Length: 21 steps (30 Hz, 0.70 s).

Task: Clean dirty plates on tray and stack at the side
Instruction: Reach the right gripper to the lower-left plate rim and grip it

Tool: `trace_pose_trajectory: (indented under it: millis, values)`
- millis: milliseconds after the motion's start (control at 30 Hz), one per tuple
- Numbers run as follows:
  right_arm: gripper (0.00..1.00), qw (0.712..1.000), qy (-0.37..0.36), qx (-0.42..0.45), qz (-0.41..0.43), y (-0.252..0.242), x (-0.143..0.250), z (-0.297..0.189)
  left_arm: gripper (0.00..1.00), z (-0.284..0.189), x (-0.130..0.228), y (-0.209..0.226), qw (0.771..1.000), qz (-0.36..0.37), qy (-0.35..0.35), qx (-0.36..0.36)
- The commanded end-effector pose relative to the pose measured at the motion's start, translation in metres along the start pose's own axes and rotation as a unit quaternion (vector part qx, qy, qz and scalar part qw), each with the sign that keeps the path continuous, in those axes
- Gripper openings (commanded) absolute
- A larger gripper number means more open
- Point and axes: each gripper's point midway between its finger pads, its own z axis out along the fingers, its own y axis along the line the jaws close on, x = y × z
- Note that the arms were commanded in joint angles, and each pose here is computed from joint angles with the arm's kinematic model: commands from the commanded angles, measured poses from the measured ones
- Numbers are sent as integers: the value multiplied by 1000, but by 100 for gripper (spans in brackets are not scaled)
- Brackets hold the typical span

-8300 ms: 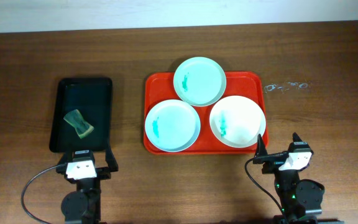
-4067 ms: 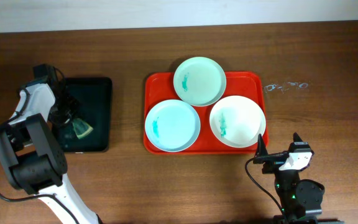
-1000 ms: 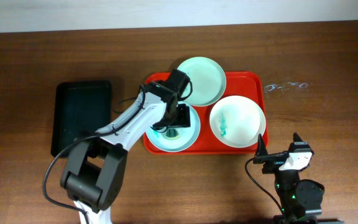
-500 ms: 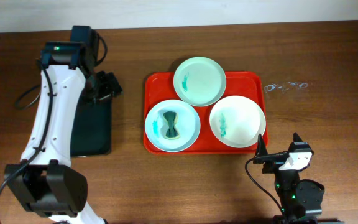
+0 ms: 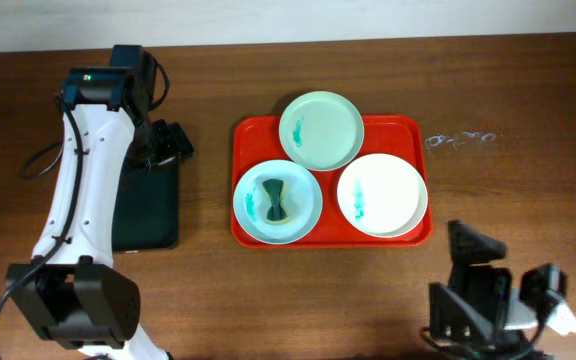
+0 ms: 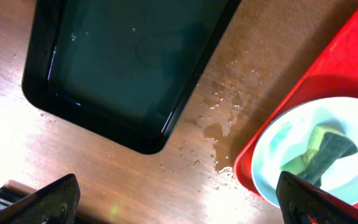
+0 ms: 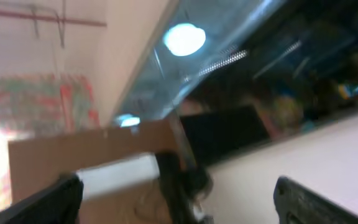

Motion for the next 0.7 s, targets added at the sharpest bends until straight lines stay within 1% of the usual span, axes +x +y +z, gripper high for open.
trace_pose_trajectory:
  millis: [0, 33, 67, 133, 167, 200, 267, 300, 333, 367, 400, 433, 467, 500, 533, 567, 600, 633, 667]
  values:
    - [98, 982, 63, 113, -141, 11, -46, 23, 99, -1, 1, 0, 1000, -1, 1, 1]
    - [98, 965, 120, 175, -152, -3, -49, 27, 99, -1, 1, 0, 1000, -1, 1, 2]
    - [98, 937, 209, 245, -132, -23, -46, 34, 99, -1, 1, 0, 1000, -1, 1, 2]
    - [98, 907, 296, 288, -77, -42, -32, 40, 99, -1, 0, -1, 1000, -1, -1, 3]
    - [98, 888, 347, 300, -33, -53, -21, 48, 99, -1, 0, 0, 1000, -1, 0, 3]
    - [98, 878, 371, 301, -10, -61, -15, 57, 99, -1, 1, 0, 1000, 0, 1, 2]
    - [98, 864, 419, 273, 50, -76, 7, 79, 99, -1, 3, -1, 1000, 2, 3, 0]
    - [98, 850, 451, 257, 95, -89, 29, 86, 99, -1, 3, -1, 1000, 3, 3, 0]
    - [100, 827, 482, 262, 123, -104, 51, 84, 99, -1, 3, -3, 1000, 4, 1, 2]
    - [78, 777, 543, 276, 156, -126, 94, 74, 99, -1, 2, -6, 1000, 7, -2, 4]
    - [73, 747, 578, 285, 162, -137, 120, 66, 99, -1, 2, -8, 1000, 9, -4, 5]
    - [69, 722, 602, 301, 160, -147, 139, 60, 99, -1, 2, -9, 1000, 11, -6, 6]
    - [63, 682, 640, 320, 150, -161, 172, 50, 99, -1, 2, -12, 1000, 14, -8, 8]
    - [58, 658, 663, 329, 140, -170, 195, 45, 99, -2, 2, -14, 1000, 16, -10, 9]
    - [55, 629, 691, 335, 123, -180, 226, 38, 99, -2, 3, -16, 1000, 19, -11, 10]
    - [55, 613, 701, 349, 109, -190, 244, 34, 99, -2, 4, -17, 1000, 22, -11, 10]
    - [55, 590, 707, 380, 90, -208, 264, 25, 99, -2, 5, -20, 999, 29, -12, 9]
    - [55, 579, 712, 389, 81, -219, 276, 20, 99, -3, 6, -22, 999, 40, -13, 10]
    - [51, 573, 716, 390, 86, -228, 291, 16, 99, -3, 8, -24, 999, 45, -12, 10]
